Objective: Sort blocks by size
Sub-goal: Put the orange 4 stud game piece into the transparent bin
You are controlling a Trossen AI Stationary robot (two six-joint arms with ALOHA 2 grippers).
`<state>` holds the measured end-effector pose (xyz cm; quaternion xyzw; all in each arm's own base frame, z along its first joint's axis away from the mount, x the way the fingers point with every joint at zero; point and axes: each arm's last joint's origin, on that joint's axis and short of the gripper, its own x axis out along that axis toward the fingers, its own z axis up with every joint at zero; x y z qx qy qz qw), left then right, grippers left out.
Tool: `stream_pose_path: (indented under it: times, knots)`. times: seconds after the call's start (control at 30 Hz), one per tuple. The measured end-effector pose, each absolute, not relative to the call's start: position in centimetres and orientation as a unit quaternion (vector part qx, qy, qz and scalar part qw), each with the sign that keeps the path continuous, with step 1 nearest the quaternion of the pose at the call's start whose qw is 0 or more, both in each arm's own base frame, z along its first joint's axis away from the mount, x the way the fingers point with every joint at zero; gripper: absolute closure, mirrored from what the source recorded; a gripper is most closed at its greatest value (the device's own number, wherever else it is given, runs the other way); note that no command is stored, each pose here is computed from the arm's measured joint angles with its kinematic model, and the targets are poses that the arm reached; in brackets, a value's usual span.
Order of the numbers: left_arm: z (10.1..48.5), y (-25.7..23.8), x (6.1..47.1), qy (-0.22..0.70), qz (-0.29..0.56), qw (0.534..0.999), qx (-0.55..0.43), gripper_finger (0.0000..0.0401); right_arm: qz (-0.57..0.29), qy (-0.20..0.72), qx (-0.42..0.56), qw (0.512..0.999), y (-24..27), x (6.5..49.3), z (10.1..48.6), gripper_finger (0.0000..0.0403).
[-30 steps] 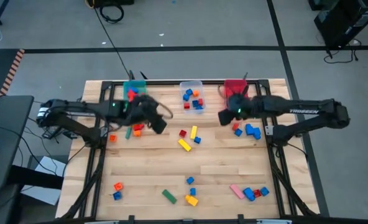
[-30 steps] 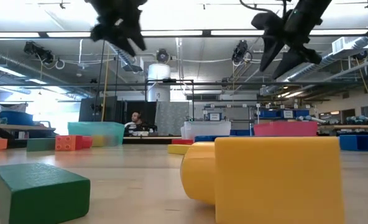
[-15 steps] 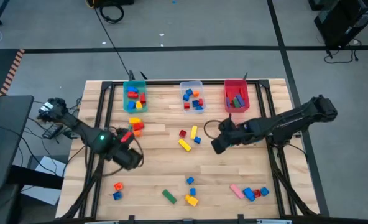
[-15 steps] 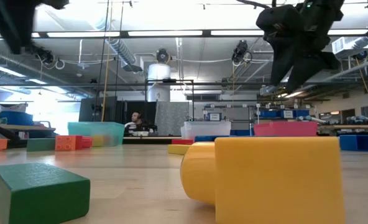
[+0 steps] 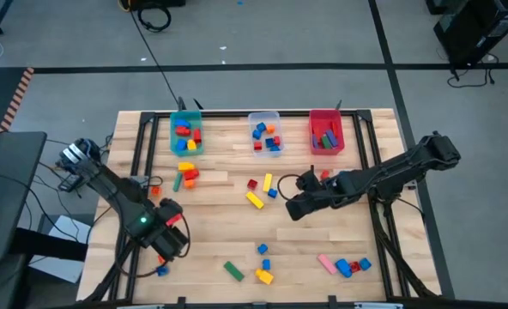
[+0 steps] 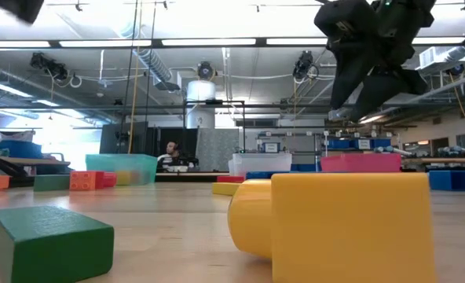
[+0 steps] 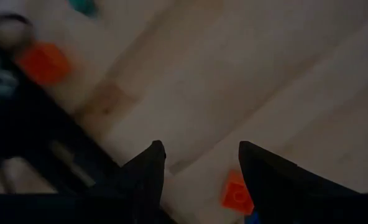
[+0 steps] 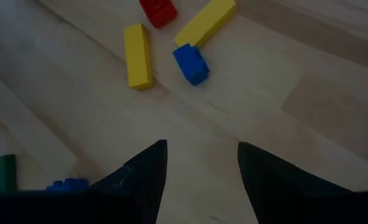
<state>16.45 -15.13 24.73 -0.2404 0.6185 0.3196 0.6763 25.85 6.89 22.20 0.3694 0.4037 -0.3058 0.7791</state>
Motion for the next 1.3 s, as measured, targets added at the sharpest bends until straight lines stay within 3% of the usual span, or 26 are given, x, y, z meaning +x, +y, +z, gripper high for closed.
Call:
stream_pose_path:
  times: [0.13, 0.33, 0.47, 0.7, 1.17, 1.3]
  knots:
    - [21.5, -15.8, 15.9, 0.66, 0.266, 0.646, -0.276, 0.0187, -0.302, 0.398, 0.374, 0.781, 6.9, 26.0, 22.2, 0.0193]
    - [18.1, -16.6, 16.0, 0.666, 0.201, 0.636, -0.335, 0.0187, -0.295, 0.39, 0.381, 0.785, 7.0, 26.2, 22.3, 0.0193]
    - [17.0, -16.3, 15.5, 0.687, 0.207, 0.608, -0.341, 0.0187, -0.29, 0.39, 0.385, 0.785, 7.1, 26.3, 22.4, 0.0193]
    - [16.4, -16.9, 15.3, 0.684, 0.178, 0.613, -0.354, 0.0187, -0.278, 0.386, 0.393, 0.787, 7.3, 26.5, 22.5, 0.0193]
    - [13.6, -18.6, 15.3, 0.725, 0.193, 0.574, -0.328, 0.0188, -0.274, 0.387, 0.392, 0.789, 7.5, 26.4, 22.5, 0.0193]
    - [13.5, -18.7, 15.3, 0.726, 0.195, 0.573, -0.327, 0.0206, -0.273, 0.387, 0.391, 0.789, 7.5, 26.4, 22.5, 0.0193]
